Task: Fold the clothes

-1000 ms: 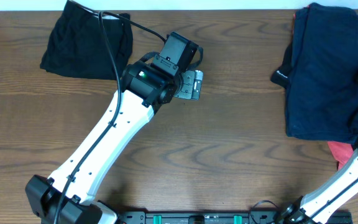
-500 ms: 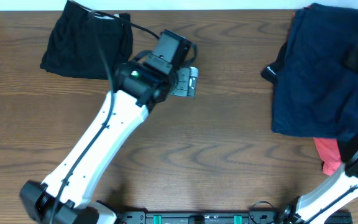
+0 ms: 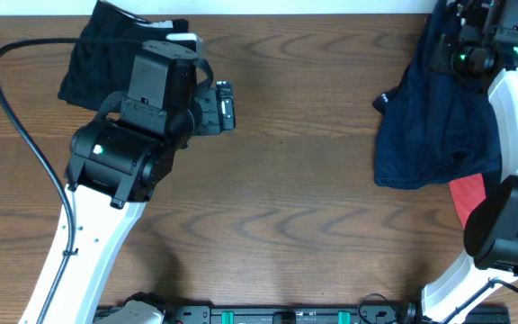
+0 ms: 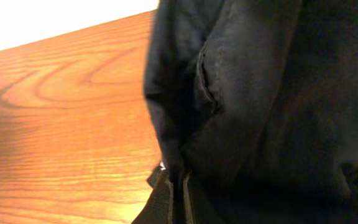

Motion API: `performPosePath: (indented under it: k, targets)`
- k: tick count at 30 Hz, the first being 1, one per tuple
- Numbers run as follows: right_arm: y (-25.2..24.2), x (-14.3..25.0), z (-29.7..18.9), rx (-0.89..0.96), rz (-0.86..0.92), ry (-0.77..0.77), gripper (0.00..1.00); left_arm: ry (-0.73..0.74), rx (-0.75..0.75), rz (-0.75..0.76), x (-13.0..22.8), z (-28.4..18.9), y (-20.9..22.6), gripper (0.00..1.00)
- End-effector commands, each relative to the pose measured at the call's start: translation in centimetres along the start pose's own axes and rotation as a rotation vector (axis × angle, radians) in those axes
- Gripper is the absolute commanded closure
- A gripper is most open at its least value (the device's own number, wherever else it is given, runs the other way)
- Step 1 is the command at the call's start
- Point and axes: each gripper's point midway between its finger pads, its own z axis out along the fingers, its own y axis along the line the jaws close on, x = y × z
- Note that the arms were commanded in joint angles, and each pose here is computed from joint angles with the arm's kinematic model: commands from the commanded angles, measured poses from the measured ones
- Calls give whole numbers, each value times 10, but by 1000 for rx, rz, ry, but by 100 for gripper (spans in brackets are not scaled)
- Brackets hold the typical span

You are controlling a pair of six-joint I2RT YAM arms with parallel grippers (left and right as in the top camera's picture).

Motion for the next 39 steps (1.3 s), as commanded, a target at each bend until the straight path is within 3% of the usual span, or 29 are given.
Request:
performPosePath:
  k: [1,5,12,16,26,34,39]
  targets:
    - [-18,-3,-6,34,54,-4,99,-1,-17,-8,-3,1,3,11]
    - [-50,-1,-13,98,92,3,99,17,-23,-7,-1,7,3,11]
    - [-138,15,-36,322,186,34,87,51,-36,-2,5,16,4,11]
    - [-171,23,-49,337,222,44,73,67,-41,-1,7,22,4,11]
    - [-182,32,-38,292,198,75,44,108,-32,2,13,35,1,11]
    - [-195,75,12,264,247,225,43,111,-30,2,14,36,0,11]
    - [-196,82,21,256,253,244,49,110,-30,3,14,36,0,11]
